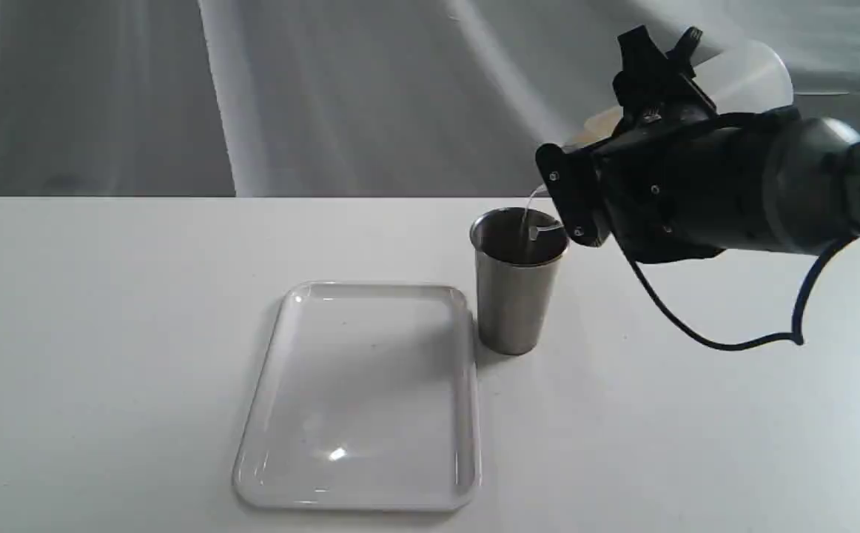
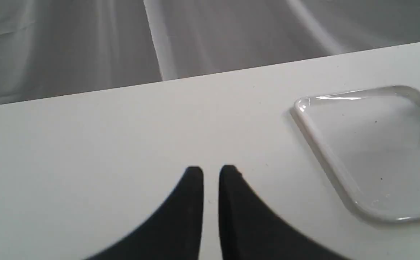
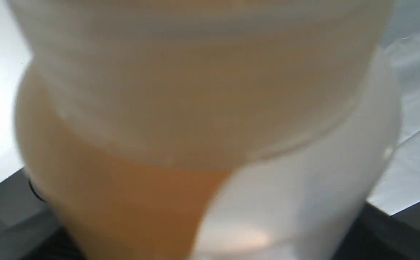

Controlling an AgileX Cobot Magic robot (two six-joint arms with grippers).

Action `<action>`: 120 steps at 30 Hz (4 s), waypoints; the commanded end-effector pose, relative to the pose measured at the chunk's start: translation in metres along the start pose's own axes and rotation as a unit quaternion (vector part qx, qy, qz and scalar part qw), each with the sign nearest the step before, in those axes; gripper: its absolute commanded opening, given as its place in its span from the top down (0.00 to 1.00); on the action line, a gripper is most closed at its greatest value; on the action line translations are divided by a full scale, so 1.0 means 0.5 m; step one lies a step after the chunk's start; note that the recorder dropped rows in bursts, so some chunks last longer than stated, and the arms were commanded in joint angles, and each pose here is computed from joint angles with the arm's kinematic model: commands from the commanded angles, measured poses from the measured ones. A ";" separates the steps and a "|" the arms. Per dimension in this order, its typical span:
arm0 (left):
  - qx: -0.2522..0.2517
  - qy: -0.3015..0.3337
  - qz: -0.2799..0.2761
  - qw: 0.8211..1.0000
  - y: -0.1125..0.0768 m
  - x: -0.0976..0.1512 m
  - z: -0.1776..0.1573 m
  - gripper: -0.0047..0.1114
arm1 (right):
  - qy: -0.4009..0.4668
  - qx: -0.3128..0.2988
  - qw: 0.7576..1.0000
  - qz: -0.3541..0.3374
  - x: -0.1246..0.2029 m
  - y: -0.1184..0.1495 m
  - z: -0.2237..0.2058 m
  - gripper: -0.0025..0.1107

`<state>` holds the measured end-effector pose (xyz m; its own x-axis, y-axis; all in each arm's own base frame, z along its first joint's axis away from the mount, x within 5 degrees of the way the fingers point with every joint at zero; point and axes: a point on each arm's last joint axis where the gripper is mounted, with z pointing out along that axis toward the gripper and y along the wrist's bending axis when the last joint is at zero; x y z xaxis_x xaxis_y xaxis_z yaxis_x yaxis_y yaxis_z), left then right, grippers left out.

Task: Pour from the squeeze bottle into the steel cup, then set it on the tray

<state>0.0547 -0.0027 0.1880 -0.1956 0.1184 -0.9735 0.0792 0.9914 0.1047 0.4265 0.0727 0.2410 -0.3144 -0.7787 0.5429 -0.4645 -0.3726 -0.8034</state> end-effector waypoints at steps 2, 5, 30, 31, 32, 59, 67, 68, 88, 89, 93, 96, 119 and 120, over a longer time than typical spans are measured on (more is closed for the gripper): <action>0.001 -0.004 0.000 1.000 0.000 0.001 0.000 0.89 | 0.017 0.019 0.999 -0.035 0.013 -0.015 -0.005 0.64; 0.001 -0.004 0.000 1.000 0.000 0.001 0.000 0.89 | 0.017 0.019 0.999 -0.046 0.013 -0.015 -0.005 0.64; 0.001 -0.004 0.000 1.000 0.000 0.001 0.000 0.89 | 0.014 0.019 0.998 -0.054 0.011 -0.015 -0.005 0.64; 0.001 -0.004 0.000 1.000 0.000 0.001 0.000 0.89 | 0.014 0.019 0.998 -0.054 0.011 -0.015 -0.005 0.64; 0.001 -0.004 0.000 1.000 0.000 0.001 0.000 0.89 | 0.014 0.019 0.998 -0.054 0.011 -0.015 -0.005 0.64; 0.001 -0.004 0.000 1.000 0.000 0.001 0.000 0.89 | 0.007 0.020 0.998 -0.058 0.009 -0.015 -0.005 0.64; 0.001 -0.004 0.000 1.000 0.000 0.001 0.000 0.89 | -0.006 0.021 1.000 -0.001 0.005 -0.016 -0.005 0.64; 0.001 -0.004 0.000 1.000 0.000 0.001 0.000 0.89 | -0.006 0.021 1.000 0.019 0.004 -0.016 -0.005 0.64; 0.001 -0.004 0.000 1.000 0.000 0.001 0.000 0.89 | -0.008 -0.053 0.936 0.347 0.016 0.015 0.015 0.64; 0.001 -0.004 0.000 1.000 0.000 0.001 0.000 0.89 | -0.009 -0.058 0.929 0.365 0.014 0.017 0.015 0.64; 0.001 -0.004 0.000 1.000 0.000 0.001 0.000 0.89 | -0.012 -0.079 0.903 0.422 0.009 0.022 0.014 0.64; 0.001 -0.004 0.000 1.000 0.000 0.001 0.000 0.89 | -0.019 -0.093 0.889 0.449 0.004 0.025 0.013 0.64; 0.001 -0.004 0.000 1.000 0.000 0.001 0.000 0.89 | -0.014 -0.130 0.764 0.632 0.036 -0.001 -0.021 0.64; 0.001 -0.004 0.000 1.000 0.000 0.001 0.000 0.89 | -0.016 -0.128 0.761 0.636 0.041 -0.006 -0.025 0.64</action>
<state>0.0547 -0.0027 0.1880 -0.1956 0.1184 -0.9735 0.0792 0.9914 0.1047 0.4141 0.0670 0.2429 -0.6452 -0.4518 -0.6161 0.0167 0.7979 -0.6026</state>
